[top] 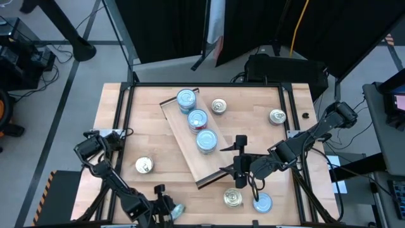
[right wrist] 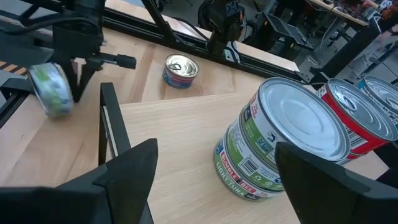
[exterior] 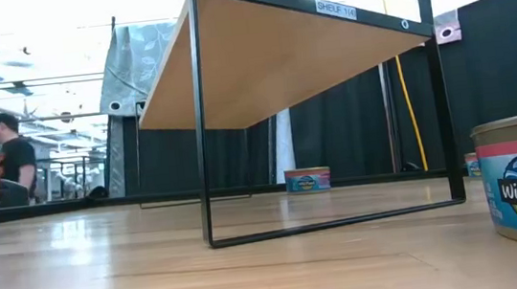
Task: Stack canned seafood by type on shelf
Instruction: Stack the green tuna can on top of the green tuna cans on the shelf
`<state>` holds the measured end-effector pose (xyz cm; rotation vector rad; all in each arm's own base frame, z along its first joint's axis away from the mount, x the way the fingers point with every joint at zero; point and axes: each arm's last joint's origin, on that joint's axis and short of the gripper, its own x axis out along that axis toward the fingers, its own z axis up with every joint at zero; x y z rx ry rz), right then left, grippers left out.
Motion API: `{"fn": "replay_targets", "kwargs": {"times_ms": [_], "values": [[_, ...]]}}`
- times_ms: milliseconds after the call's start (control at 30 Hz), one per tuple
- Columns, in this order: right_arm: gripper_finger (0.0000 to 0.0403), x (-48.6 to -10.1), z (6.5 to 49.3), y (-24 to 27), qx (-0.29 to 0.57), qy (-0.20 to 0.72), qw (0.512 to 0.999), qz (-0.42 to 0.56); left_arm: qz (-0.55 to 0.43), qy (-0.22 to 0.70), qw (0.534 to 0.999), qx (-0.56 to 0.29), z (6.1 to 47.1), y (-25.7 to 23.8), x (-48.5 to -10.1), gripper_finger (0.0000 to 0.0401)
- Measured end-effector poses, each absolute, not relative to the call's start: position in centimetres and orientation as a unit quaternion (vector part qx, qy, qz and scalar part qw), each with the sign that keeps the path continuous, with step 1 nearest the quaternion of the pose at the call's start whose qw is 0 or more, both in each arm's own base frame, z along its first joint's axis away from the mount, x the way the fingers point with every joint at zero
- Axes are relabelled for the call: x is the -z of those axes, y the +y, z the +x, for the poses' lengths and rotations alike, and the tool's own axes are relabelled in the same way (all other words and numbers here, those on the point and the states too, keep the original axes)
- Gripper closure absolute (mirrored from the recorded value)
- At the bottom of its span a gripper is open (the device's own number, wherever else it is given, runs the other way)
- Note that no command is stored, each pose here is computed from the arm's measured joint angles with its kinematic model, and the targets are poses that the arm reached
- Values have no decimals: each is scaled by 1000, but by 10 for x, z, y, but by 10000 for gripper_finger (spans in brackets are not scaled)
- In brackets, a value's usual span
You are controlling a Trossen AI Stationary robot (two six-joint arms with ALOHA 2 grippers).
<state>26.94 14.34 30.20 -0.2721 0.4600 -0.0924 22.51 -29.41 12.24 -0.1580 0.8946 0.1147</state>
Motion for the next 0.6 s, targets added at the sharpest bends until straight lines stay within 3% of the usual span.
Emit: {"fn": "replay_targets", "kwargs": {"times_ms": [233,400,500,600], "values": [[88,-302,269,143,46,227,964,-131,-90,450,880,-122,214,-281,-132,393],[88,-302,269,143,49,228,965,-116,-114,451,864,-193,195,-267,-183,393],[88,-301,268,145,46,233,965,-114,-121,436,872,-185,178,-268,-217,393],[88,-300,266,147,42,237,963,-117,-186,387,894,-125,165,-281,-245,389]]}}
